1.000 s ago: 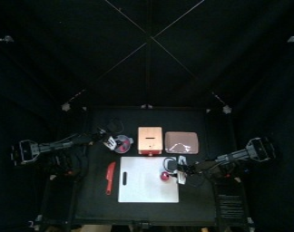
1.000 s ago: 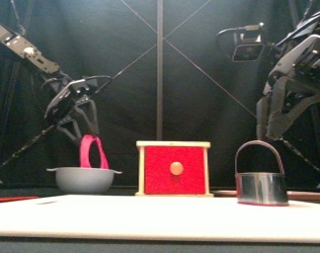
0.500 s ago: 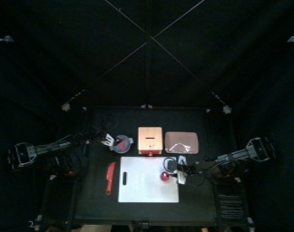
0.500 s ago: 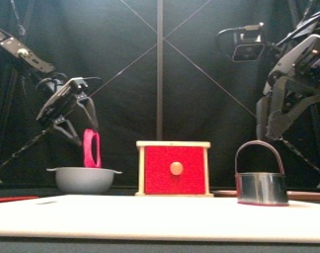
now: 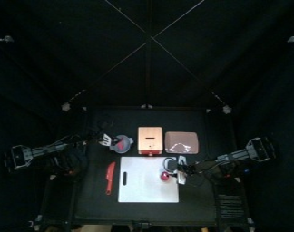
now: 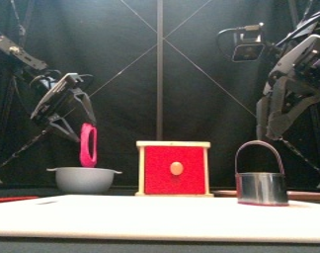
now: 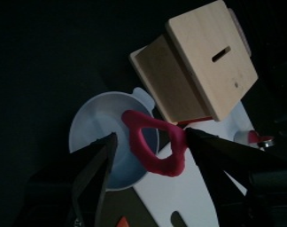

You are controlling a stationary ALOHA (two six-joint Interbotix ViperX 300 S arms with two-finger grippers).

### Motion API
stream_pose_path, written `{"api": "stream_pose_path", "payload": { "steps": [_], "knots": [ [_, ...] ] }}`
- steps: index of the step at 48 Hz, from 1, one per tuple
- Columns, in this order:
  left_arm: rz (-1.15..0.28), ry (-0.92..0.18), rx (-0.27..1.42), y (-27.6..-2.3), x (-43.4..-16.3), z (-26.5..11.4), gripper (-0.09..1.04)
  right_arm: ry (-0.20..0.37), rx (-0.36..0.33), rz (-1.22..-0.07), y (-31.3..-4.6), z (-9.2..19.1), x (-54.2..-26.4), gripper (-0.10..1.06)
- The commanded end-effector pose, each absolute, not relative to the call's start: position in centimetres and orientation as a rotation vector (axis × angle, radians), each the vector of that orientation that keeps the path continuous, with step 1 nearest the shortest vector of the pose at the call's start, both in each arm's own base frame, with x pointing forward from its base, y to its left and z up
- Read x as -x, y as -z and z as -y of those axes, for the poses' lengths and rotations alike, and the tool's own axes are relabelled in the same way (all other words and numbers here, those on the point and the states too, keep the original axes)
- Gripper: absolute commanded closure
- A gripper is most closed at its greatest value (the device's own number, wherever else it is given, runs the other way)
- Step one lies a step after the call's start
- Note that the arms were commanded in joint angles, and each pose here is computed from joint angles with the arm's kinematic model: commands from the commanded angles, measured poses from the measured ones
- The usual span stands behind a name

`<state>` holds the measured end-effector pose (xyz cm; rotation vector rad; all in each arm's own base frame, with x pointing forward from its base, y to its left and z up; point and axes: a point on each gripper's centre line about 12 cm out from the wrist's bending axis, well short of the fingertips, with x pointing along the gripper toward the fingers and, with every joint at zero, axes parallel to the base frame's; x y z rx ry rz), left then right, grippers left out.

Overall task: Get the cutter from the drawer then cut the dough then place the extra dough in the bowl
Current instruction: Place the extra dough in the bowl

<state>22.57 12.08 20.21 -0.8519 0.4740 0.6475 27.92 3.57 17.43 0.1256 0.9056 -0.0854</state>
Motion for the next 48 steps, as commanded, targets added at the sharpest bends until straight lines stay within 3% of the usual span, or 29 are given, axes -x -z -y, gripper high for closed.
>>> {"api": "stream_pose_path", "payload": {
  "steps": [1,48],
  "knots": [
    [-0.437,-0.657,0.884,-20.72,-22.74,-12.45,-0.01,0.079,-0.129,-0.871,-18.37,-3.6,-28.29,0.21],
    [-0.428,-0.661,0.902,-20.75,-22.72,-12.53,-0.01,0.078,-0.128,-0.874,-18.27,-3.63,-28.21,0.21]
  ]
}}
